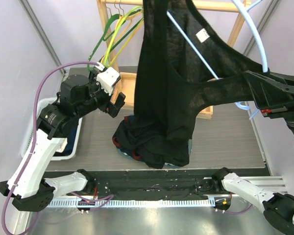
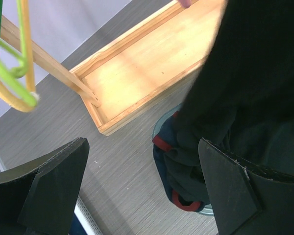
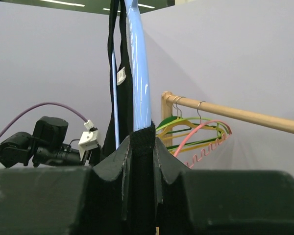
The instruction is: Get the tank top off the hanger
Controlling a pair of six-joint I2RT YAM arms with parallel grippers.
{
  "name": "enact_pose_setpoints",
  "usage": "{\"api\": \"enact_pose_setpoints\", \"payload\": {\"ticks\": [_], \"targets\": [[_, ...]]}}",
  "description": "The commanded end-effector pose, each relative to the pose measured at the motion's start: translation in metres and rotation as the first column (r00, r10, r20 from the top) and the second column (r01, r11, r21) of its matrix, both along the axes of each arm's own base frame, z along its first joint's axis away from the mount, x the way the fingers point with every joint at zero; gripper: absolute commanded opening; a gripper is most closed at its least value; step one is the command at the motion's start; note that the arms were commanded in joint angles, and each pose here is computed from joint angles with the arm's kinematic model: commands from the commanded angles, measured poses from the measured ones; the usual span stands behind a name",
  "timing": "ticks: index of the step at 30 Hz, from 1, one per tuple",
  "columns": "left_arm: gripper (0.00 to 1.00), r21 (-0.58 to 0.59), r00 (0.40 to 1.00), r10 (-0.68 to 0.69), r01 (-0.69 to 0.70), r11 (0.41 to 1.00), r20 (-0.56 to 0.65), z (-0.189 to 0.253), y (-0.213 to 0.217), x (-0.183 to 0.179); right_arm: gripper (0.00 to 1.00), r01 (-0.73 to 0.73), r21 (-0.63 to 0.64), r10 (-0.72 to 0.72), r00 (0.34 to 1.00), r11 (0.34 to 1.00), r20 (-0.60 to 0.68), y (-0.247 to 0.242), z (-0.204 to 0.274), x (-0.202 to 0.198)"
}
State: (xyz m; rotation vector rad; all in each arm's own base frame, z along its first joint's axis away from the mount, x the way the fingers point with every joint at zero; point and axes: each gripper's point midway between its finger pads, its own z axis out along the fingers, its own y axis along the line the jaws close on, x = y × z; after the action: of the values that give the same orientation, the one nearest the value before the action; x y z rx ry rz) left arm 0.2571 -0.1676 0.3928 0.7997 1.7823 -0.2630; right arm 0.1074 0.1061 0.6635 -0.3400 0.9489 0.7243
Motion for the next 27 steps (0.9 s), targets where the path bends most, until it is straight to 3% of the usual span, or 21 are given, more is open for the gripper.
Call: {"api": "enact_pose_setpoints", "payload": {"ticks": [1,8,13,17,23,27], "targets": [[1.0,-0.057,0.999,-0.008,0.011,0.998,0.043,0.017,0.001,-0.005,0.01,-0.05,0.026,0.05,0.999,0.998,0.018,0.009,0.01,0.001],[1.0,-0.059,0.999,0.001,0.001,0.998,0.042,0.017,0.01,-0.013,0.01,-0.051,-0.034,0.051,0.999,0.998,-0.012,0.023,-0.001,0.02],[1.0,-0.011,1.0,0.014,-0.014,1.0,-0.001,-0.006,0.025,-0.03,0.01,-0.094,-0.148,0.075,0.989,0.984,-0.128,0.043,-0.05,0.039],[1.0,0.018,0.997,-0.044,0.043,0.999,0.057,-0.001,0.037,-0.055,0.01,-0.106,-0.218,0.067,0.981,0.97,-0.18,0.045,-0.086,0.039],[1.0,-0.126,0.983,-0.035,0.058,0.99,0.181,0.058,0.048,-0.084,0.01,-0.184,-0.321,0.106,0.963,0.929,-0.247,0.052,-0.128,0.029],[1.0,-0.181,0.971,-0.124,0.162,0.97,0.205,0.076,0.034,-0.098,0.01,-0.228,-0.355,0.134,0.954,0.907,-0.268,0.057,-0.146,0.025]]}}
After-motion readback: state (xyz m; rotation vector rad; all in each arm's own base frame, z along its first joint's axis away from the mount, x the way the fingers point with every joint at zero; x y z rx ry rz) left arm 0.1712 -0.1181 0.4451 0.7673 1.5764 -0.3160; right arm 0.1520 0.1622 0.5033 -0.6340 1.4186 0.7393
